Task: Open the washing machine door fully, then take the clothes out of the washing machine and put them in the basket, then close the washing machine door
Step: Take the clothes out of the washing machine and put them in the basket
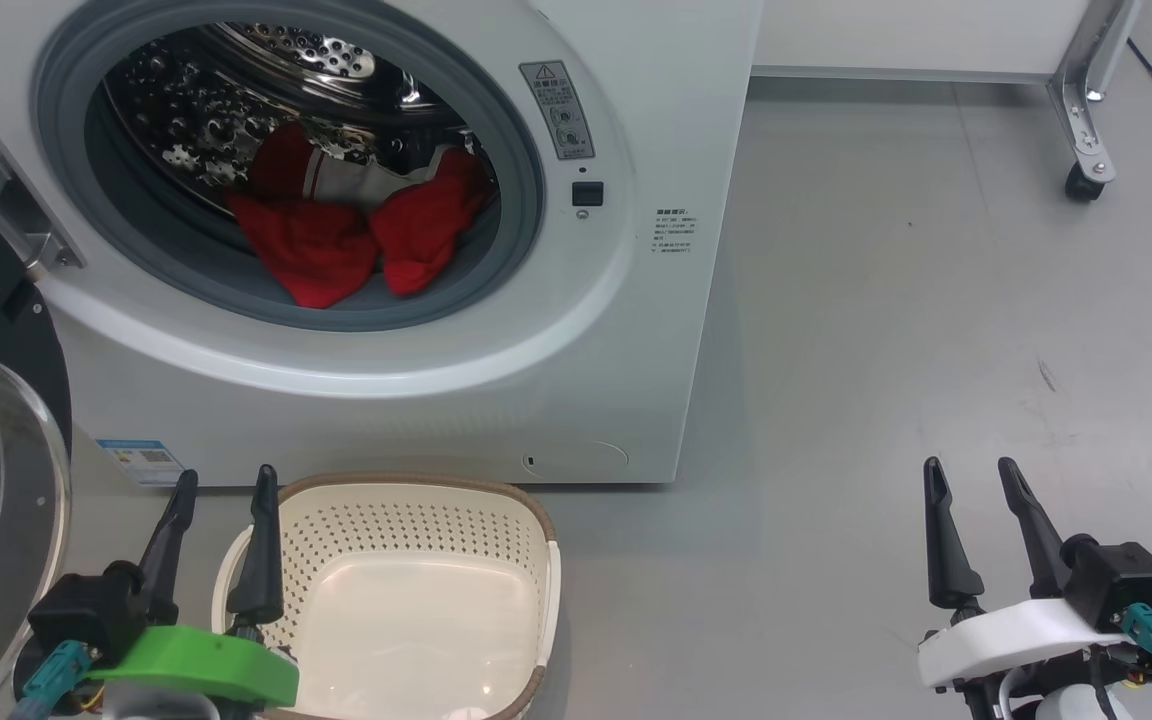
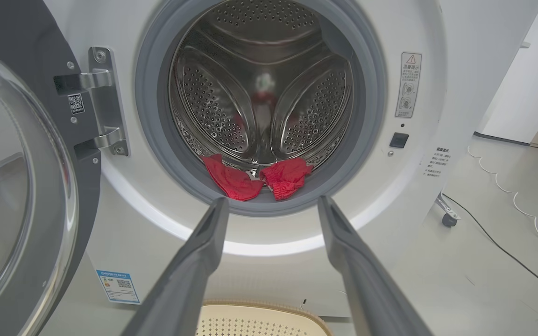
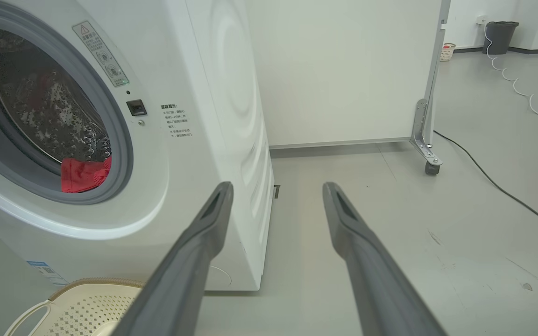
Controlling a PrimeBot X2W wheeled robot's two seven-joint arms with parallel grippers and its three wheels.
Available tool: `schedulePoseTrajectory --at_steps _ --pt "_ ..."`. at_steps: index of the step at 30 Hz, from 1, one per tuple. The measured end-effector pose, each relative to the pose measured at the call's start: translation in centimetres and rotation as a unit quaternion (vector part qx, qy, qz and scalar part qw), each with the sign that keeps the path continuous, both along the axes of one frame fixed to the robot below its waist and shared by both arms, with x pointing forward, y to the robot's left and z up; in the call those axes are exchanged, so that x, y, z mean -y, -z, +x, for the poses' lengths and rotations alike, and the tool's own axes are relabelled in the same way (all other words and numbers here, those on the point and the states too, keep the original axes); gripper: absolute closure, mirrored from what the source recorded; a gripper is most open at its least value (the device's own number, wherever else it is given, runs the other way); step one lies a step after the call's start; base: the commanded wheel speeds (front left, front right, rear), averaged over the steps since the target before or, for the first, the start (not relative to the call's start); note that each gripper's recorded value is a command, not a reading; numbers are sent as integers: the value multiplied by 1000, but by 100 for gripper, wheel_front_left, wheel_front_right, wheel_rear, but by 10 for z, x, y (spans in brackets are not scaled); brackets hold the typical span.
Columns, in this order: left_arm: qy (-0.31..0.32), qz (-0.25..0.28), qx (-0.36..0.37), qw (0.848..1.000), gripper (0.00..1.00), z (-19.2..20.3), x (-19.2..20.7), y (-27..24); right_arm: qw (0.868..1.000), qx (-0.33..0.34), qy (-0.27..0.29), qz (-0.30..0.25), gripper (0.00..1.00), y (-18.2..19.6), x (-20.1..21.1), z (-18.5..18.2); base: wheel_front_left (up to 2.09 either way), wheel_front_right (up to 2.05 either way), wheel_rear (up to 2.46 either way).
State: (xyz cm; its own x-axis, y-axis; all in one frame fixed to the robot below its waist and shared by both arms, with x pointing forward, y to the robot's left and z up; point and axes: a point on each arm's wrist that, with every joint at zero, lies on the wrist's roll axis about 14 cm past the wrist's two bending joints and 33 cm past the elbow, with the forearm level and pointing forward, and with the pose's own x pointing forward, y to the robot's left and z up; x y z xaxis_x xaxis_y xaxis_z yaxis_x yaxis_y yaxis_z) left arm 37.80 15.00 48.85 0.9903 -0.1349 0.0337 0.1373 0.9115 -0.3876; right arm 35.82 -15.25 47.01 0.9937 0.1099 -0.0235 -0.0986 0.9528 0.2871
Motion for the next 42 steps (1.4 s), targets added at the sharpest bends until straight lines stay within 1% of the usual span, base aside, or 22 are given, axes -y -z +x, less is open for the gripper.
schedulePoseTrajectory --at_steps 13,19,29,36,39,40,42 --pt "3 4 -20 1000 0 12 -1 15 1000 -23 1 1 0 15 0 3 0 0 0" --pt "19 31 -39 999 0 24 -2 32 999 -43 5 2 0 28 2 6 0 0 0" --pt "55 69 -23 996 0 86 5 31 998 -61 15 -4 0 43 8 22 0 0 0" --pt "92 89 -17 992 0 133 21 35 997 -76 31 -10 0 54 19 29 0 0 0" --pt "108 95 -30 989 0 151 30 44 996 -83 41 -11 0 58 25 29 0 0 0" --pt "118 99 -48 987 0 161 36 55 995 -86 47 -13 0 60 29 30 0 0 0" --pt "123 88 -71 986 0 169 41 67 994 -90 52 -16 0 63 32 29 0 0 0"
